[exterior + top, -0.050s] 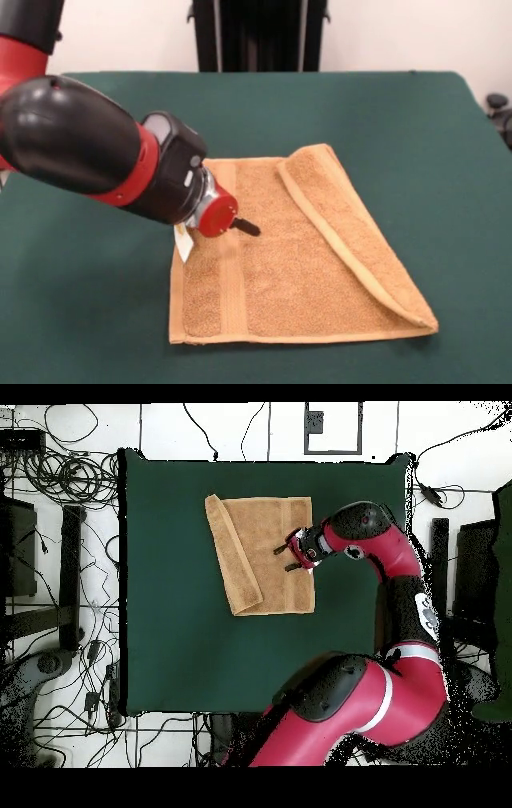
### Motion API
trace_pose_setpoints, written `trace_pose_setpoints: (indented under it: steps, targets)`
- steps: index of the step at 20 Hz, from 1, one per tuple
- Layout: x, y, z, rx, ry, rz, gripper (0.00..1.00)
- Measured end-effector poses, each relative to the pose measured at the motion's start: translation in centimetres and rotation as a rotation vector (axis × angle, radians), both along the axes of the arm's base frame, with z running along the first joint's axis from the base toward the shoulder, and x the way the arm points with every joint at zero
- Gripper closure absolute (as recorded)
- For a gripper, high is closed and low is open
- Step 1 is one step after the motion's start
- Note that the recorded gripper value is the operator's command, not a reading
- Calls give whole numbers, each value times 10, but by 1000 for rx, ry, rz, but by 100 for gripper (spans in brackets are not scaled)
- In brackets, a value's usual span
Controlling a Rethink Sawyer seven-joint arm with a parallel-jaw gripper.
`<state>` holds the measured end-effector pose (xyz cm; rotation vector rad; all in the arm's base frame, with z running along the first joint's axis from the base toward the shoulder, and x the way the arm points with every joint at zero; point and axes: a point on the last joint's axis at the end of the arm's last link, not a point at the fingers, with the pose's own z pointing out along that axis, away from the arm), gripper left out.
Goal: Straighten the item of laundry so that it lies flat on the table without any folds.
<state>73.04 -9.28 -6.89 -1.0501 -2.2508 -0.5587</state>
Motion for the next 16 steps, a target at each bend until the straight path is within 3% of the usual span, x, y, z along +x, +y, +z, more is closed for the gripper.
trace_pose_setpoints:
  steps: [8, 16]
  targets:
    - [5, 20, 3, 40, -28, -7, 0]
    - [18, 44, 8, 25, -127, -41, 0]
